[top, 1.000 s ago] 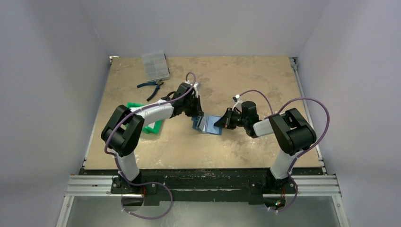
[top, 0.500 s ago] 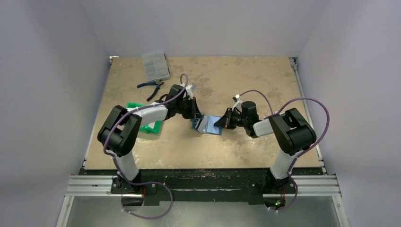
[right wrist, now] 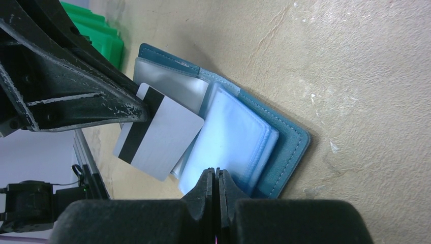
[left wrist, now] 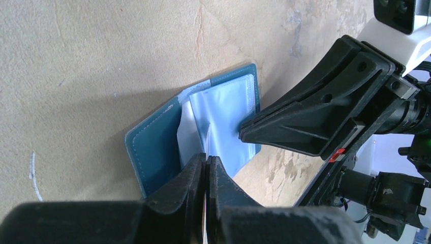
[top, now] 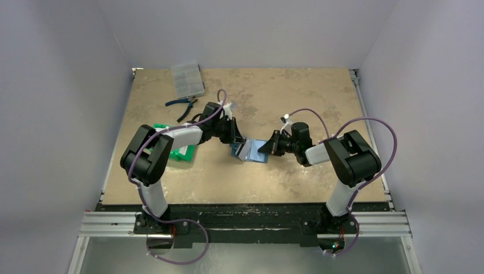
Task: Put the credit cards into the card holder
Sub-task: Insert the credit card into the card holder.
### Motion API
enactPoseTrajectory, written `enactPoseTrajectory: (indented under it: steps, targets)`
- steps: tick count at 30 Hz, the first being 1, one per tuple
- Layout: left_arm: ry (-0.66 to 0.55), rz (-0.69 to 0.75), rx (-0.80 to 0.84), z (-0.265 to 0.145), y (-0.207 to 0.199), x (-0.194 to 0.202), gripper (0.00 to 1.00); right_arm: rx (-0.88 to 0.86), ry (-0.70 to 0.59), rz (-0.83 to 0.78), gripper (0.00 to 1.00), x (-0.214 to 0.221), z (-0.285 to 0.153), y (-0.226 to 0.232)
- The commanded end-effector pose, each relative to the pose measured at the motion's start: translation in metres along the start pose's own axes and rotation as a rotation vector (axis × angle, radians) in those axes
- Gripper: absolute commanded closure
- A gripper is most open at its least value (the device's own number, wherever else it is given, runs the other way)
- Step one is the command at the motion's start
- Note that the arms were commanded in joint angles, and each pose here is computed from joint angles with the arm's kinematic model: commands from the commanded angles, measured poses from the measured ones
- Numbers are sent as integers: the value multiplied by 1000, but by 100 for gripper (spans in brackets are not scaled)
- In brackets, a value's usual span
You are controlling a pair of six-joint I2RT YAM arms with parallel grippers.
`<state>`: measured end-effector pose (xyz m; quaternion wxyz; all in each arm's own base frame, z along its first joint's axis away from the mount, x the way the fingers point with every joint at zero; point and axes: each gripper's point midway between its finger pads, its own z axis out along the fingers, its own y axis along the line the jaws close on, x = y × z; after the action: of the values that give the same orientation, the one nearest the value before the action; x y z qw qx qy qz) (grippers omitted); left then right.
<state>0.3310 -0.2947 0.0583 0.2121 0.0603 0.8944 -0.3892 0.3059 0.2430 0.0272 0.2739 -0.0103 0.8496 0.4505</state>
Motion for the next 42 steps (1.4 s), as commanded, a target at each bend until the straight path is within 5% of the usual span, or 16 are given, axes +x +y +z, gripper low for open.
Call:
enactPoseTrajectory:
  steps: [1,42]
  targets:
    - [-23,8,8,-5,3,-7,100,11,10,-16,100,3,2,-4]
    - [11,-44,197,9,-8,-2,100,4,19,-15,100,5,4,-4]
